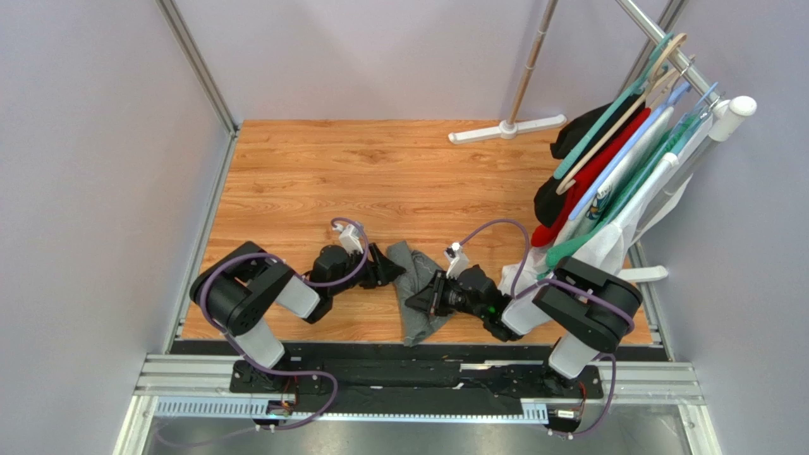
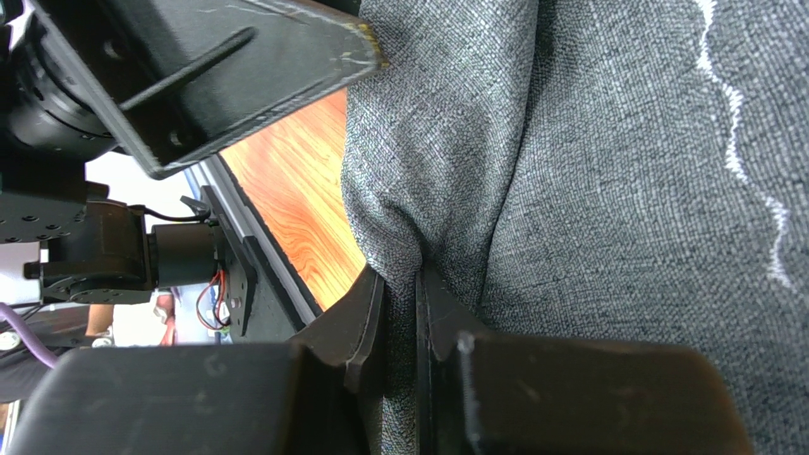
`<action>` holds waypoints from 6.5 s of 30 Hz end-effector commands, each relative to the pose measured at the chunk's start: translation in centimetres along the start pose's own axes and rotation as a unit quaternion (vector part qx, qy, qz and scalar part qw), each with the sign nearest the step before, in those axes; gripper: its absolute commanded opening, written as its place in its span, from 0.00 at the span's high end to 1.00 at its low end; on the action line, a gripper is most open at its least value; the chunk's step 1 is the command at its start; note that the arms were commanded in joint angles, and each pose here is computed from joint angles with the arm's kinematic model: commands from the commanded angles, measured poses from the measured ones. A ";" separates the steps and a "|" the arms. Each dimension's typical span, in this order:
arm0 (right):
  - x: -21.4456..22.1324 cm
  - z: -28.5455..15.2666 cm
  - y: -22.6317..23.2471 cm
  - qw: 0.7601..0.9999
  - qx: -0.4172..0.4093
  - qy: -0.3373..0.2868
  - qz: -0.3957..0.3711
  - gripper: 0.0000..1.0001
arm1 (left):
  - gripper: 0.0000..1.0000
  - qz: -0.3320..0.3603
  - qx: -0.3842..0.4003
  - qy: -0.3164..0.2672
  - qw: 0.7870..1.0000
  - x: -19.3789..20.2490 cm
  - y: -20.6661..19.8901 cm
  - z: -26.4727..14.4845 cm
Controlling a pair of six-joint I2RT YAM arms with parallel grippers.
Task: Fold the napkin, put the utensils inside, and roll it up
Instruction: Roll the napkin with the utensil
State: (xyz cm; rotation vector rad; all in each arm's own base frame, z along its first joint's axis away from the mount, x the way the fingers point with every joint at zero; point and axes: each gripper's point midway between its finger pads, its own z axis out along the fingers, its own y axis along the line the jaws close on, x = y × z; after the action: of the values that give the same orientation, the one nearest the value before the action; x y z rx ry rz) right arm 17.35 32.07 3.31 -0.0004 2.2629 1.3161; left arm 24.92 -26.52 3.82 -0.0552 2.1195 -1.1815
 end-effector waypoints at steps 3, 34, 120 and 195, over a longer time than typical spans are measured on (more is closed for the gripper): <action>2.0 -0.3 -3.8 0.998 0.051 0.031 0.017 1.00 | 0.46 0.005 0.026 0.004 1.000 0.0 -1.4 1.2; -5.9 -0.6 3.4 0.932 0.231 -0.035 -0.278 0.23 | 1.00 0.116 -0.142 -0.001 0.983 -3.8 1.4 0.8; 0.1 0.8 -1.4 1.000 0.011 -0.004 -0.029 1.00 | 0.31 0.031 0.027 -0.003 0.999 -2.2 -1.3 1.9; -0.9 3.7 1.7 0.986 0.063 -0.020 -0.156 1.00 | 0.17 0.095 -0.105 -0.028 0.990 -7.4 -1.9 -4.0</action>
State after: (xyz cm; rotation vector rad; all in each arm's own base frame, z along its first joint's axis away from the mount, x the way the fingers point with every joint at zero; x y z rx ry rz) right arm 20.33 36.10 3.76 -0.3141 2.2076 0.8561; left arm 28.52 -22.45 11.20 0.0405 2.1440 -0.7976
